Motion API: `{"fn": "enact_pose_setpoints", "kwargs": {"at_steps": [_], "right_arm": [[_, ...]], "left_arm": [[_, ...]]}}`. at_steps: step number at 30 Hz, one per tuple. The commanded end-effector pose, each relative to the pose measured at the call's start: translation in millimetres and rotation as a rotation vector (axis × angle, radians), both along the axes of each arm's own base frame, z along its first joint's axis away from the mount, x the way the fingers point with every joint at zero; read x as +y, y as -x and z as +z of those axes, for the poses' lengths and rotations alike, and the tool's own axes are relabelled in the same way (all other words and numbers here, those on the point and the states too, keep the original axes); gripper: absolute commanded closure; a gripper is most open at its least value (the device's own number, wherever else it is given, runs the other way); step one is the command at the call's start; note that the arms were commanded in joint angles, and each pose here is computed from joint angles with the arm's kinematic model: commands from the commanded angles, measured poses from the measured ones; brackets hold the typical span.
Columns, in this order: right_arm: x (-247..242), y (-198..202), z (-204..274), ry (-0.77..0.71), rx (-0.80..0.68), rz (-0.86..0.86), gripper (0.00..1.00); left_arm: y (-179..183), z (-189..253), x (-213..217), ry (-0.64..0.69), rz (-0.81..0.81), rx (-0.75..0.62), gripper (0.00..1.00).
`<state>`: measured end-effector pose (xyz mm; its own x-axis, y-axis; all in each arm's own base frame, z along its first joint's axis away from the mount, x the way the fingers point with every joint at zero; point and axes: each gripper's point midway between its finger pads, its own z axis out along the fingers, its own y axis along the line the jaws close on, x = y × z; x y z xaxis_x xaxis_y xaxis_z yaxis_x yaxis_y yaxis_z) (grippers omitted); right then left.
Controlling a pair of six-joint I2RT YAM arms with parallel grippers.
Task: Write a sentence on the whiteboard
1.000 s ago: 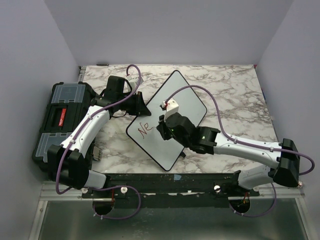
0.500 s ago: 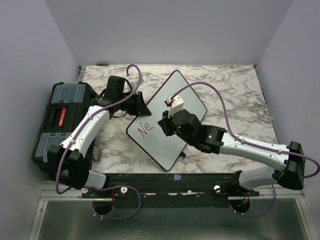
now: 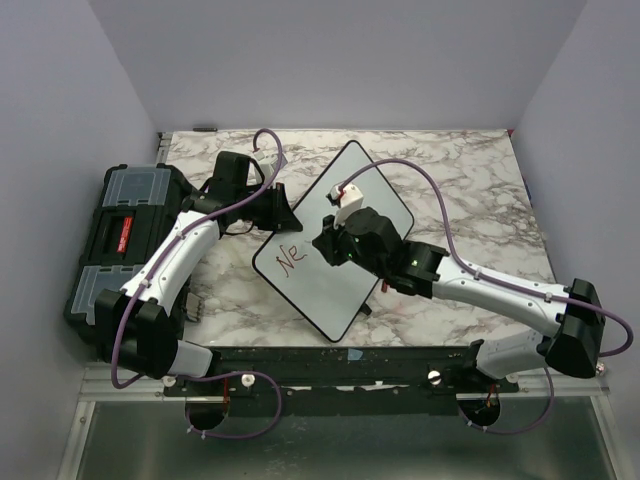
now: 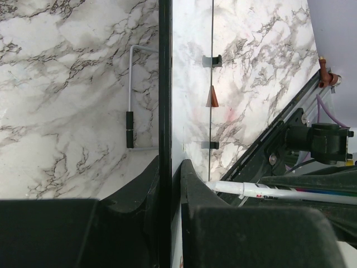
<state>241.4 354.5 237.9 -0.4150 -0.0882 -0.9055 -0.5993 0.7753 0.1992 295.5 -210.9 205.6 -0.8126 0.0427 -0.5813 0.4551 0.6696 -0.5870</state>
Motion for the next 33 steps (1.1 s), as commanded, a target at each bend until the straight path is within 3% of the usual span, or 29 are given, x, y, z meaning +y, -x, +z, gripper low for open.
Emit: {"fn": "enact_pose_setpoints", "kwargs": {"at_steps": [1, 17, 33], "right_arm": [[11.8, -5.1, 18.4, -0.06, -0.003, 0.033, 0.99], [19.9, -11.4, 1.8, -0.044, 0.027, 0.026, 0.99], [-8.8, -1.3, -40.2, 0.013, 0.085, -0.024, 0.99]], "left_arm": [[-9.7, -28.5, 17.8, -0.189, 0.0, -0.083, 1.0], [-9.4, -27.7, 17.7, -0.19, -0.001, -0.087, 1.0], [-9.0, -27.7, 17.3, -0.191, -0.003, -0.087, 1.0]]}}
